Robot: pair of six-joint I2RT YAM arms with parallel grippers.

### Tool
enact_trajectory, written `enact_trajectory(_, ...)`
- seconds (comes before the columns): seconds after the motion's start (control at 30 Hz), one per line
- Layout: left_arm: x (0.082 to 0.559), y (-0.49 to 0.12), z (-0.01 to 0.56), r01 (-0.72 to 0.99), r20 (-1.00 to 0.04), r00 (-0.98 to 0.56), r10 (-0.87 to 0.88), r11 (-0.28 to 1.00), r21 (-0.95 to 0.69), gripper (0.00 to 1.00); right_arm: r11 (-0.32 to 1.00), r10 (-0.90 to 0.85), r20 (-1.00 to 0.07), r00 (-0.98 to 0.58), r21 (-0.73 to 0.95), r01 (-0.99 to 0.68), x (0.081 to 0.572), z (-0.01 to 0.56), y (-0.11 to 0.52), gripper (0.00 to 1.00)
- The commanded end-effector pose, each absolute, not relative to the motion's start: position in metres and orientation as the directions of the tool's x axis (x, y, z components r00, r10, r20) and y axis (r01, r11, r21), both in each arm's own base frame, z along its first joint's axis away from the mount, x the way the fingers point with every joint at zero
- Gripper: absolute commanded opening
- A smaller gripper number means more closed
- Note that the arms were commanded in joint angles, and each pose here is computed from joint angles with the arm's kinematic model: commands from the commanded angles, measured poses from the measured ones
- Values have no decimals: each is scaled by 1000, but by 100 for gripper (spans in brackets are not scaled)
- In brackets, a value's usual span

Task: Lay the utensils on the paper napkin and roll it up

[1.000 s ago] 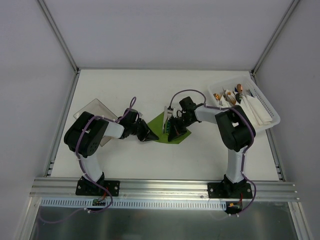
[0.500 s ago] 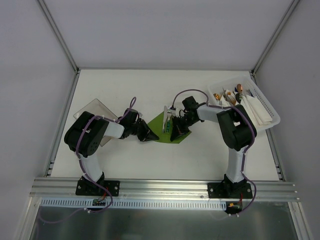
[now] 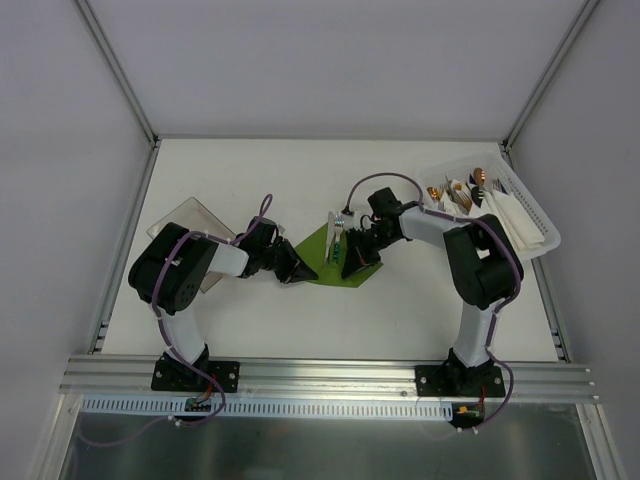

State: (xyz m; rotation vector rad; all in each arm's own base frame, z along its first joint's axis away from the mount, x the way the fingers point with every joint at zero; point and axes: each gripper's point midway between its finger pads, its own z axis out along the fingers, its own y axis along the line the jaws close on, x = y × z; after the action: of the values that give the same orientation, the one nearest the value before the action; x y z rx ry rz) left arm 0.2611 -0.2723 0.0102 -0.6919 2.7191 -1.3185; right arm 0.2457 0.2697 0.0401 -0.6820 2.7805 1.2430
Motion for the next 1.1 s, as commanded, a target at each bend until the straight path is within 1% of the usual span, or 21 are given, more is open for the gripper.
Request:
enact_trajectory(0.0, 245, -255, -29, -450, 169, -874, -456, 629, -633, 0, 543, -373, -214, -903, 739, -399, 243, 64, 276, 6)
enact_trajectory(0.2, 246, -256, -27, -448, 165, -874, -456, 628, -636, 0, 555, -379, -150, -913, 753, -353, 239, 45, 279, 6)
enact_trajectory(0.37, 246, -256, -26, -443, 160, -876, -454, 628, -640, 0, 612, -376, -86, -923, 725, -317, 237, 19, 272, 5)
enact_trajectory(0.57, 248, -256, -21, -422, 144, -884, -444, 629, -653, 0, 670, -373, -67, -926, 671, -319, 242, 4, 263, 4)
enact_trajectory(0.67, 252, -257, -11, -381, 102, -896, -432, 630, -676, 0, 688, -376, -63, -925, 649, -324, 243, 1, 259, 4)
enact_trajectory(0.9, 271, -261, 52, -147, -123, -922, -366, 627, -765, 0, 696, -386, -54, -921, 638, -329, 243, -1, 256, 4)
enact_trajectory(1.0, 273, -263, 69, -84, -168, -926, -339, 619, -781, 0, 695, -386, -54, -921, 639, -329, 244, -1, 257, 4)
enact_trajectory(1.07, 272, -266, 74, -64, -169, -933, -319, 608, -791, 0, 694, -386, -56, -921, 640, -329, 245, 0, 257, 4)
